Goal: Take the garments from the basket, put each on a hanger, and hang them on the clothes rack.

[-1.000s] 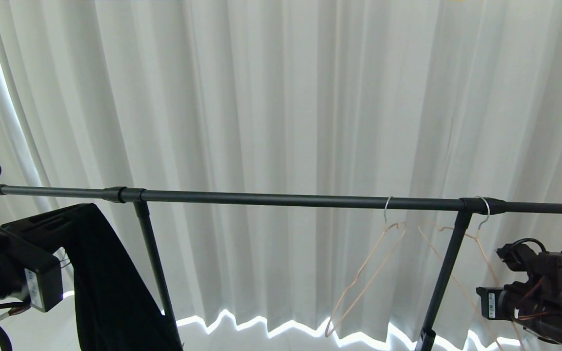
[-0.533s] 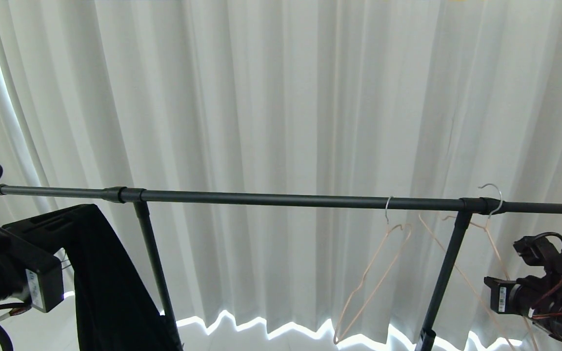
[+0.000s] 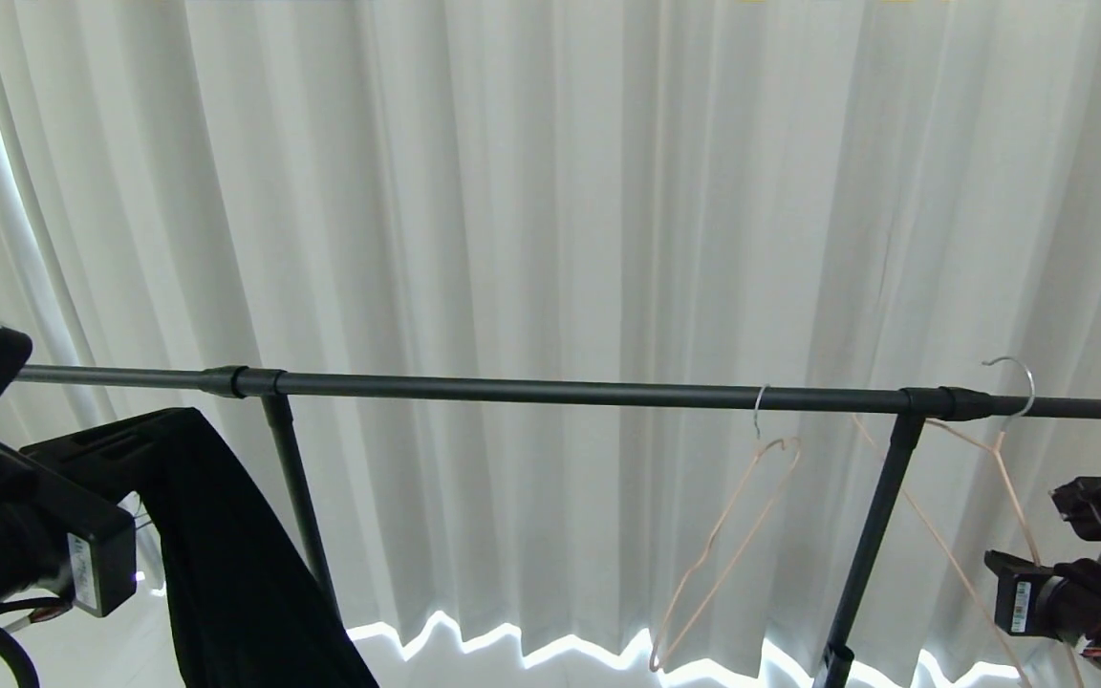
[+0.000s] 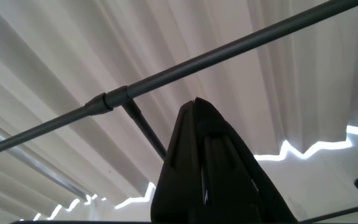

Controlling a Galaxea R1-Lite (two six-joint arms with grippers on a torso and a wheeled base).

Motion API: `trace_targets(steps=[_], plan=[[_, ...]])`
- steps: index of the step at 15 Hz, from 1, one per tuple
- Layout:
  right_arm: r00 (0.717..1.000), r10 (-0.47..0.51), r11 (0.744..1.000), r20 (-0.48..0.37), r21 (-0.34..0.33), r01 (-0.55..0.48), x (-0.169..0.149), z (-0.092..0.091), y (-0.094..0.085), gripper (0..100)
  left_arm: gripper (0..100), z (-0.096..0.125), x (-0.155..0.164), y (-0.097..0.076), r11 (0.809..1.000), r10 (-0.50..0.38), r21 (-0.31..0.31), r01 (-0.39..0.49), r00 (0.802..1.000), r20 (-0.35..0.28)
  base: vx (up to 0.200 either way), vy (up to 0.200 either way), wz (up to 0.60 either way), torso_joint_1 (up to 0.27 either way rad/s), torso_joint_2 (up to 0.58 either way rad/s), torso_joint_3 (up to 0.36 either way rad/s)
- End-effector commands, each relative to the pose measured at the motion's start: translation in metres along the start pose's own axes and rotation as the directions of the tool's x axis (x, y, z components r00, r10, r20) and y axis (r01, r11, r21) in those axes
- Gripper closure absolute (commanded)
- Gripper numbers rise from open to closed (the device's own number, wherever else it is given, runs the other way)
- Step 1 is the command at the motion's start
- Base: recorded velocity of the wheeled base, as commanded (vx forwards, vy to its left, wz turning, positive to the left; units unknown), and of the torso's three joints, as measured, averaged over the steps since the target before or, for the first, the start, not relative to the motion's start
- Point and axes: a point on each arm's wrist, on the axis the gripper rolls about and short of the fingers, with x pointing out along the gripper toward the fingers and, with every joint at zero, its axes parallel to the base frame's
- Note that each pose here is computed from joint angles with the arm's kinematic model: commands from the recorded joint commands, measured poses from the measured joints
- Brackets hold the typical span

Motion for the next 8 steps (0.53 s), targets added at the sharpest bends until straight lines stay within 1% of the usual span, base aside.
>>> trace_targets(steps=[1,4,8], plan=[[0.998,0.006,1.0,0.056,-0.01,-0.006,-0.0097,0.0069,0.0006,100,100,0.0002,-0.0005,0.0004,1.0,0.005,0.0,-0.005,1.0,0.002,0.0,0.0,0.0,0.0,0.0,0.0],[0.998,0.007,0.999,0.068,-0.046,-0.004,-0.0116,0.0084,0.0007,100,100,0.0,0.0,0.0007,1.0,0.009,0.001,-0.009,1.0,-0.002,-0.2,0.0,0.0,0.002,0.0,0.002],[0.998,0.007,0.998,0.062,-0.057,-0.003,-0.0107,0.0076,0.0007,100,100,-0.0001,0.0,0.0008,1.0,0.01,0.001,-0.01,1.0,-0.002,-0.2,0.0,0.0,0.005,0.0,0.001]])
